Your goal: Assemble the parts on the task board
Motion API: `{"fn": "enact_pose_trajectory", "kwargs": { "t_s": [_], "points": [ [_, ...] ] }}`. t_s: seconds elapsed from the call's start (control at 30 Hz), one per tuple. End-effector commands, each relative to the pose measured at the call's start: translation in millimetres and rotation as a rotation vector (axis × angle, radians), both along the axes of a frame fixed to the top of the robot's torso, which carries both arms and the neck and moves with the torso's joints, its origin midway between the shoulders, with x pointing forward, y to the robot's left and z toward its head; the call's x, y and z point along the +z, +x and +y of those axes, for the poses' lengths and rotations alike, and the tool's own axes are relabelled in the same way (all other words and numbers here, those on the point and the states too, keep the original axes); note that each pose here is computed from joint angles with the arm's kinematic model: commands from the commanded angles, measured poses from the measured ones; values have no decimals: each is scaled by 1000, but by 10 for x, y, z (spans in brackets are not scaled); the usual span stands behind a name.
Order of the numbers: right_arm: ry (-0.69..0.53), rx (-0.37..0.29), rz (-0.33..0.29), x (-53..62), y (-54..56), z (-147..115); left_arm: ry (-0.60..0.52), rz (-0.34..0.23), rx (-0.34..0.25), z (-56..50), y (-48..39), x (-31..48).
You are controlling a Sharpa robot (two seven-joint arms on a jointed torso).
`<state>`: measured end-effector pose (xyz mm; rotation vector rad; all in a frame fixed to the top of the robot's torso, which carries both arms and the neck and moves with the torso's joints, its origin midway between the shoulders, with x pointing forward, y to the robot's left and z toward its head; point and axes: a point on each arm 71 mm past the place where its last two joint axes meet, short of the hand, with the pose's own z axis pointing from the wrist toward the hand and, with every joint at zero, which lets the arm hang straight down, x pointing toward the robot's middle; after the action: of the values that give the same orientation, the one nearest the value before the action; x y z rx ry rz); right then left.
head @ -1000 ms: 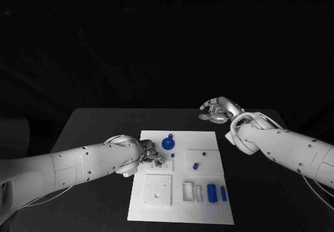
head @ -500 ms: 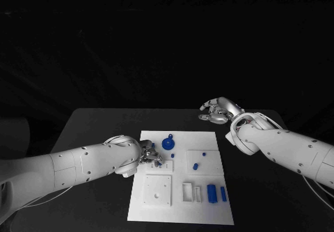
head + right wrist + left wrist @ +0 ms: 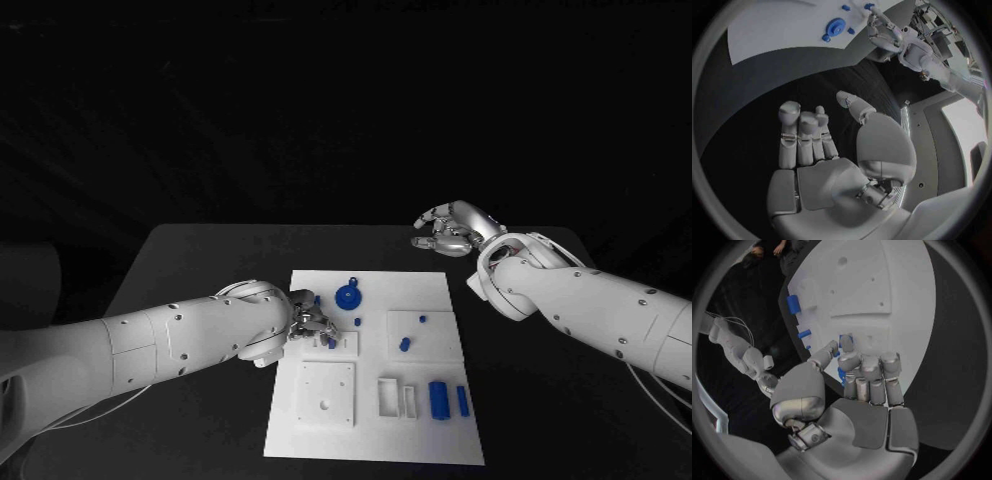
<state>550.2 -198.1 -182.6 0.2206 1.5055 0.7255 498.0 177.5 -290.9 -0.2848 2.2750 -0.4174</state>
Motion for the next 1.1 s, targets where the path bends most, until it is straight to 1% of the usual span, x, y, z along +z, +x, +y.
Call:
{"fn": "enact_pose_trajectory", "kwargs": {
  "t_s": [0.03, 0.63, 0.87, 0.97, 1.07, 1.1],
  "points": [
    [-7, 13, 7, -13, -3, 18, -23, -4, -3, -21, -4, 7],
    [-7, 12, 10, -28, -8, 13, -26, -2, 0, -7, -4, 7],
    [-7, 11, 8, -28, -8, 5, -33, -3, 1, 15, -16, 15],
    [-8, 10, 8, -29, -8, -6, -46, -13, 3, 35, -16, 46],
    [-8, 6, 8, -29, -7, -28, -70, -32, 11, 64, -17, 130],
    [-9, 5, 8, -29, -7, -33, -72, -34, 10, 70, -23, 144]
  ]
}}
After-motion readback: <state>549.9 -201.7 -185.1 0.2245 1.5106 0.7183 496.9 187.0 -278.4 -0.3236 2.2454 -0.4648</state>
